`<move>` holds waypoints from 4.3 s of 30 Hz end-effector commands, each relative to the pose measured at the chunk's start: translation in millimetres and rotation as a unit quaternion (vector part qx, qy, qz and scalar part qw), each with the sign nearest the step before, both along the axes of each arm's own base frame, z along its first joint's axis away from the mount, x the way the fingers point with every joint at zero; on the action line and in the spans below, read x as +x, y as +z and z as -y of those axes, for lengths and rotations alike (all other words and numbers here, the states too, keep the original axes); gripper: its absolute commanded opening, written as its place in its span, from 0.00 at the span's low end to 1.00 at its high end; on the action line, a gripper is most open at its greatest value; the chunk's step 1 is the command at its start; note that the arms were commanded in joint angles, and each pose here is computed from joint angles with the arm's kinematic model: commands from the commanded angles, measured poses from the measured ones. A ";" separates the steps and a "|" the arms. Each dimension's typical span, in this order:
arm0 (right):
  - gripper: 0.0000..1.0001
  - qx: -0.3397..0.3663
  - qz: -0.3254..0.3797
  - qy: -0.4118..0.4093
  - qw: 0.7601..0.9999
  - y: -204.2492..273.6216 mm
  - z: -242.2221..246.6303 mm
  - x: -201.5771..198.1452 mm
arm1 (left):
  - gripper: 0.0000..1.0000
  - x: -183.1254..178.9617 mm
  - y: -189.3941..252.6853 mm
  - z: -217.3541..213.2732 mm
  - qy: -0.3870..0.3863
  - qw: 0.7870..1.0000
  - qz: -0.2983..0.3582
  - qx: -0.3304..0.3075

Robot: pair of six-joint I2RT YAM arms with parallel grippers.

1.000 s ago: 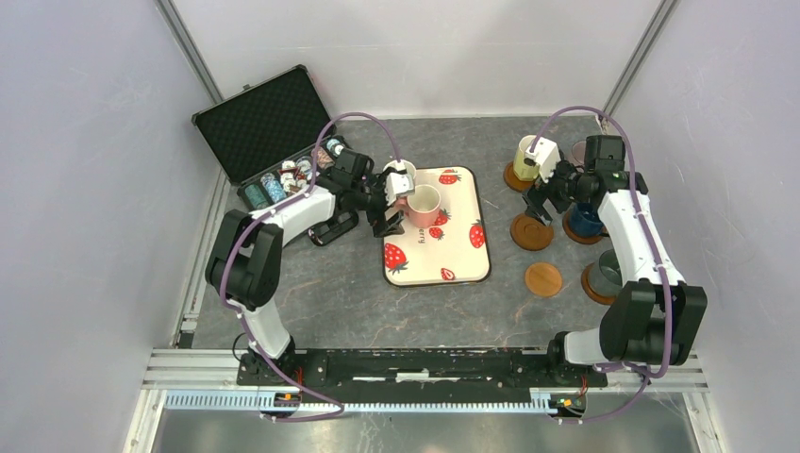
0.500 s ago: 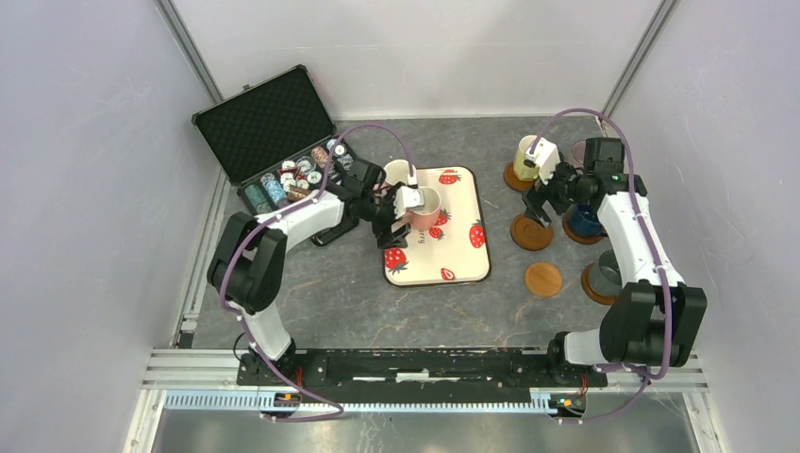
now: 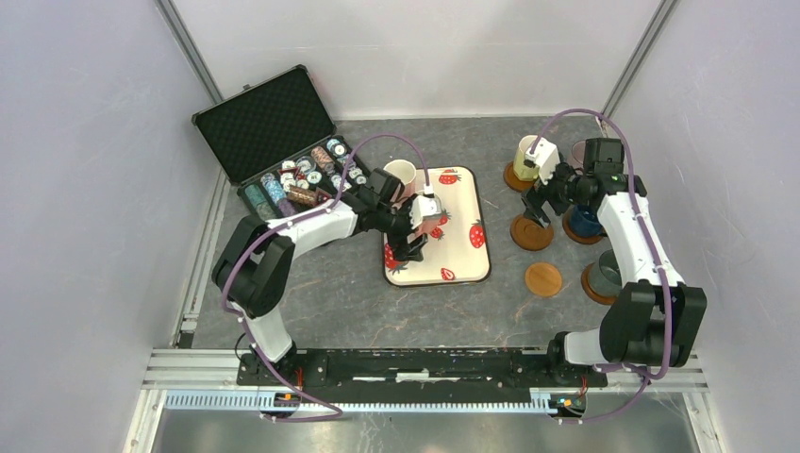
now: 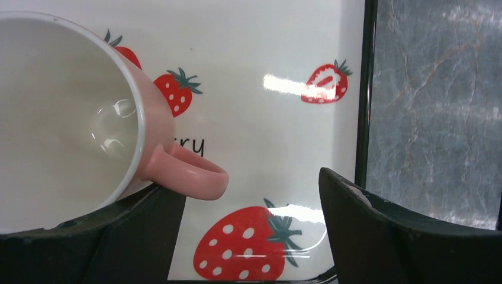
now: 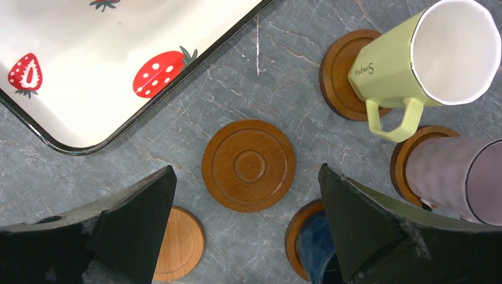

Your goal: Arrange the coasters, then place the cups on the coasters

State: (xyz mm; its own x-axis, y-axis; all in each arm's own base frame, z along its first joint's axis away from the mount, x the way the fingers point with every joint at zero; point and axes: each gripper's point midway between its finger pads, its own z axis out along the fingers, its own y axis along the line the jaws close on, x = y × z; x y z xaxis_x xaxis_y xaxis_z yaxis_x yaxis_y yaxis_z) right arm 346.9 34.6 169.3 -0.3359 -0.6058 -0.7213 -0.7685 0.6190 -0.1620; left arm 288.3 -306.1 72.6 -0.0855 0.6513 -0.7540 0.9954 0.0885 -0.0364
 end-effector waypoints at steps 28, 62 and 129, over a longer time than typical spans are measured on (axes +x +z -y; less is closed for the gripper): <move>0.98 0.017 0.012 -0.021 1.000 -0.7 -4.3 -2.0 | 0.99 18.2 37.7 11.1 0.164 0.982 -0.022 -0.092; 0.98 0.020 0.011 -0.022 0.999 -6.9 -5.3 -4.0 | 0.08 47.1 13.7 62.1 0.205 0.977 0.055 -0.026; 0.00 0.077 0.049 -0.002 0.996 -18.6 -135.8 2.6 | 1.00 111.2 161.2 -142.4 0.494 0.853 0.148 -0.082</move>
